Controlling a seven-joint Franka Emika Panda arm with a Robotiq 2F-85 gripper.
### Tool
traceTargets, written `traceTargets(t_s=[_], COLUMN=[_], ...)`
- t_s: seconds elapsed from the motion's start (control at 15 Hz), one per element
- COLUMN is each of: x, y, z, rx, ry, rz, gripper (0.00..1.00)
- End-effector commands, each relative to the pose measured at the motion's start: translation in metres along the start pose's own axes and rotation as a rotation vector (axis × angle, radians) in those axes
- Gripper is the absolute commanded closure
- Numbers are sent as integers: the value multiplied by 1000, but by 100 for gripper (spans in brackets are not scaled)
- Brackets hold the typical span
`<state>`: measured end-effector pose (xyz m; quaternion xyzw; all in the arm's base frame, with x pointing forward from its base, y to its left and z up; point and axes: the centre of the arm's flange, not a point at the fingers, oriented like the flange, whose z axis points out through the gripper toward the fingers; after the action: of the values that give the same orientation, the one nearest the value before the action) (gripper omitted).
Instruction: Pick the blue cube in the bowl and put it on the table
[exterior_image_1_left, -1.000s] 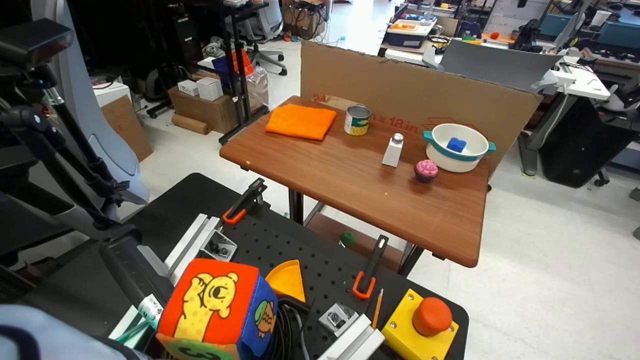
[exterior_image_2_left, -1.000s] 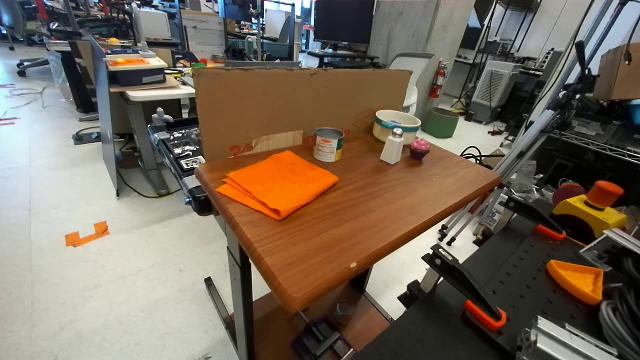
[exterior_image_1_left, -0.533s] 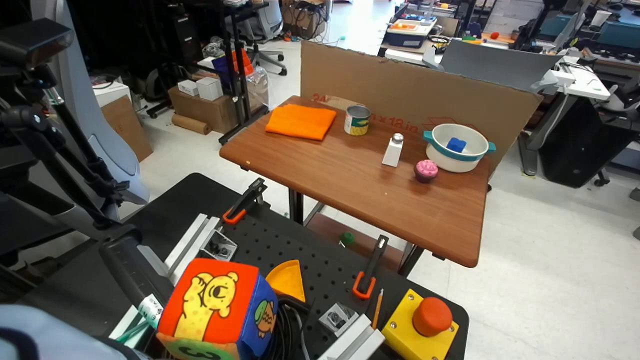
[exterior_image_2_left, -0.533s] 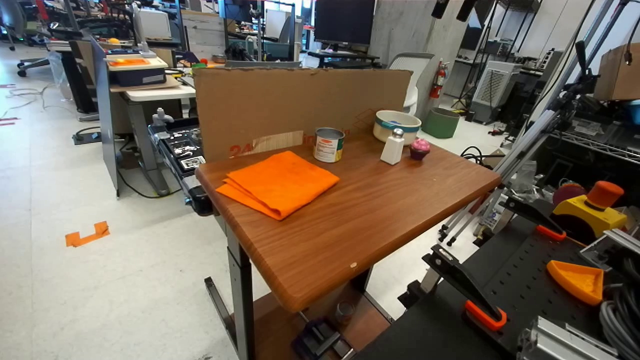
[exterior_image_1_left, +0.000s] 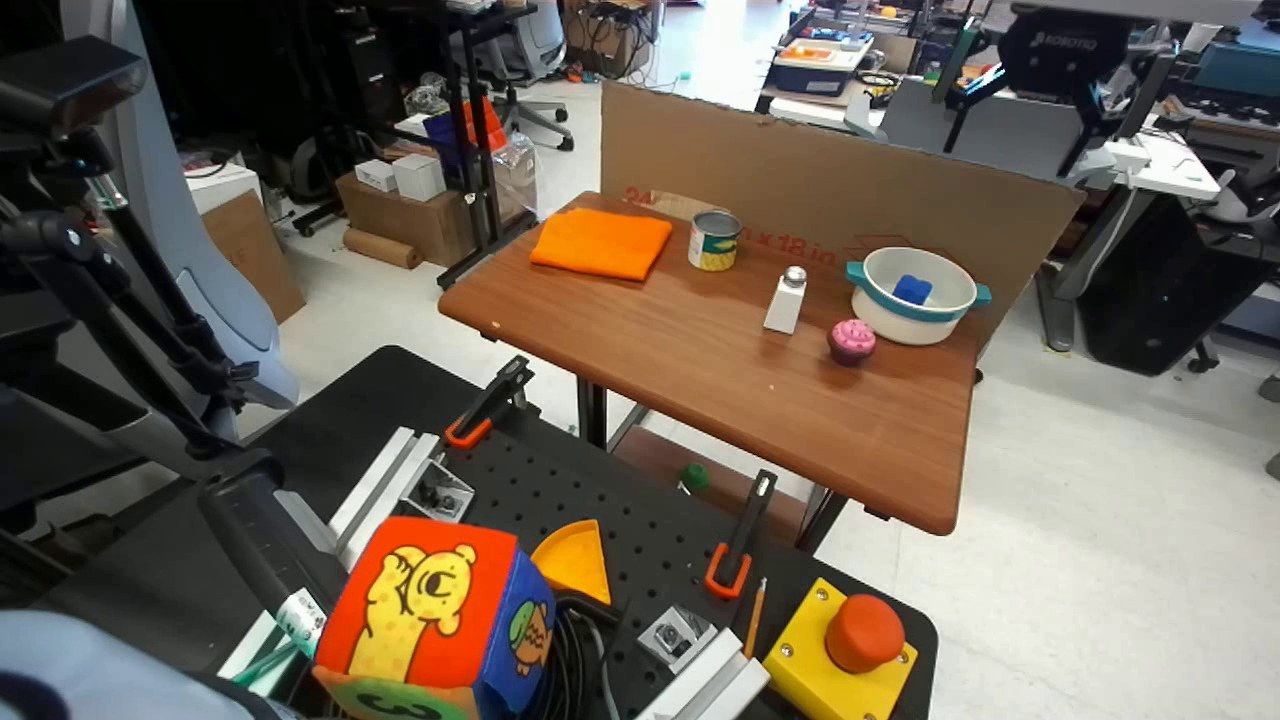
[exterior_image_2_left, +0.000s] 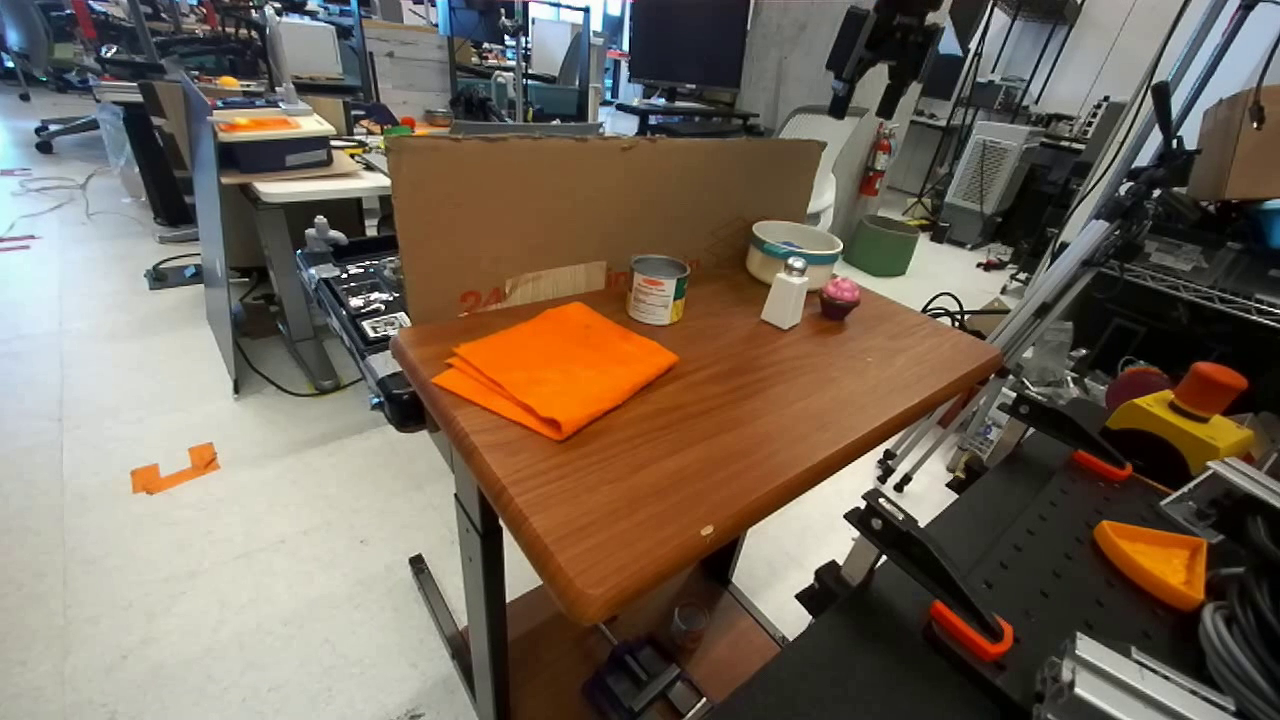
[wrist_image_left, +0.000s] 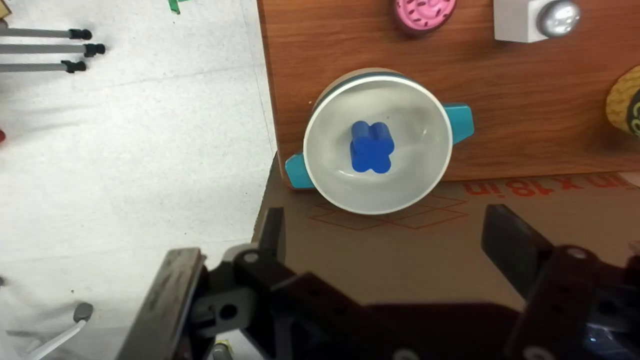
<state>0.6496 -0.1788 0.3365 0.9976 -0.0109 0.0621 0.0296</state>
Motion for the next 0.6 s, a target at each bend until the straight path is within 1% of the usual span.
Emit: traceTargets(t_s=[0.0,0.27,0.53], x=[23,32,47], y=[0,-7,-8], z=[34,67,85], rx=[2,5,20], ry=[-62,-103,-140], rz=[-8,-5,19], gripper=[0,0,0])
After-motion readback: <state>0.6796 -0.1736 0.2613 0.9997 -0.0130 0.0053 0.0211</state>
